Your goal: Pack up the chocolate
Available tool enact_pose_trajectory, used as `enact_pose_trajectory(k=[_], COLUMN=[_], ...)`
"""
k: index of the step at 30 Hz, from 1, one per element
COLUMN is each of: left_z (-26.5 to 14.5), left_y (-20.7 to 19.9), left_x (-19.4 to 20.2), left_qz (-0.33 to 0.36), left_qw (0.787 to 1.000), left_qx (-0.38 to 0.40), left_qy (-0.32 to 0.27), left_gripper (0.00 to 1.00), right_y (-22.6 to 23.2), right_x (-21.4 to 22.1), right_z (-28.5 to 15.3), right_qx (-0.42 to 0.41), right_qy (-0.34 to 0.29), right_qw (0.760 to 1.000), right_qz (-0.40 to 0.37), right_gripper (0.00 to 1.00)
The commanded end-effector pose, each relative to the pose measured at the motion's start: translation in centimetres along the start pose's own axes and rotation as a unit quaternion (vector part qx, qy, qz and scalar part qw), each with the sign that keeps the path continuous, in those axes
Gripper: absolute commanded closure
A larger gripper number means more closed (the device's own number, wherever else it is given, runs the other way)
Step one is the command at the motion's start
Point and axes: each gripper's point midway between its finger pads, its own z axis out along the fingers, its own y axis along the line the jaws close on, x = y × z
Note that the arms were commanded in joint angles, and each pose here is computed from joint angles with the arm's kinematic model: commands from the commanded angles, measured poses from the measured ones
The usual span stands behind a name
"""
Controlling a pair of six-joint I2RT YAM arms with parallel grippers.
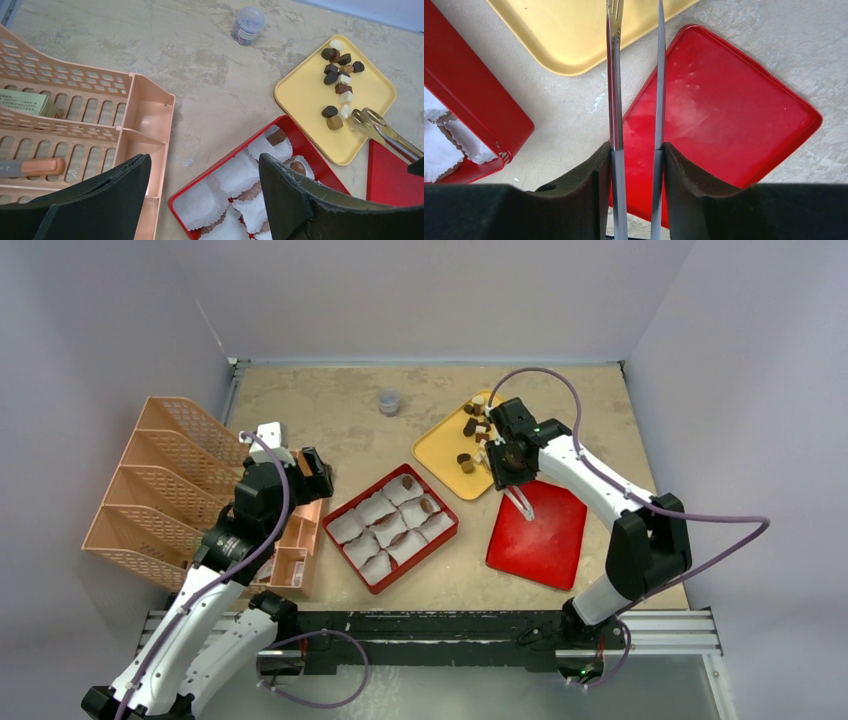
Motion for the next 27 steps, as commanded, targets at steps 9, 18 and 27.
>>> enact_pose_trajectory(k=[9, 18, 27], left_z=[-0.2, -0.1, -0.2], left_y=[-0.3, -0.4, -0.5], left_x=[-1.6, -1.5, -1.6], left_qz=[-0.002, -0.002, -0.003], left_qw=[1.0, 1.0, 1.0], left_qx=[0.006, 0.007, 0.01], left_qy=[-0.026, -0.024, -0.025], left_gripper=[0.22, 0.22, 0.22], right_y=[0.1, 0.1, -0.2], right_x=[-0.2, -0.8, -1.5], right_z=[-0.6, 0.0, -2.1], right_qx=[-0.004, -0.001, -0.003], right_qy=[-0.005, 0.002, -0.036], right_qw=[1.0, 1.0, 0.999], right_qz=[0.008, 0.002, 0.005], right_gripper=[0.58, 0.63, 0.81])
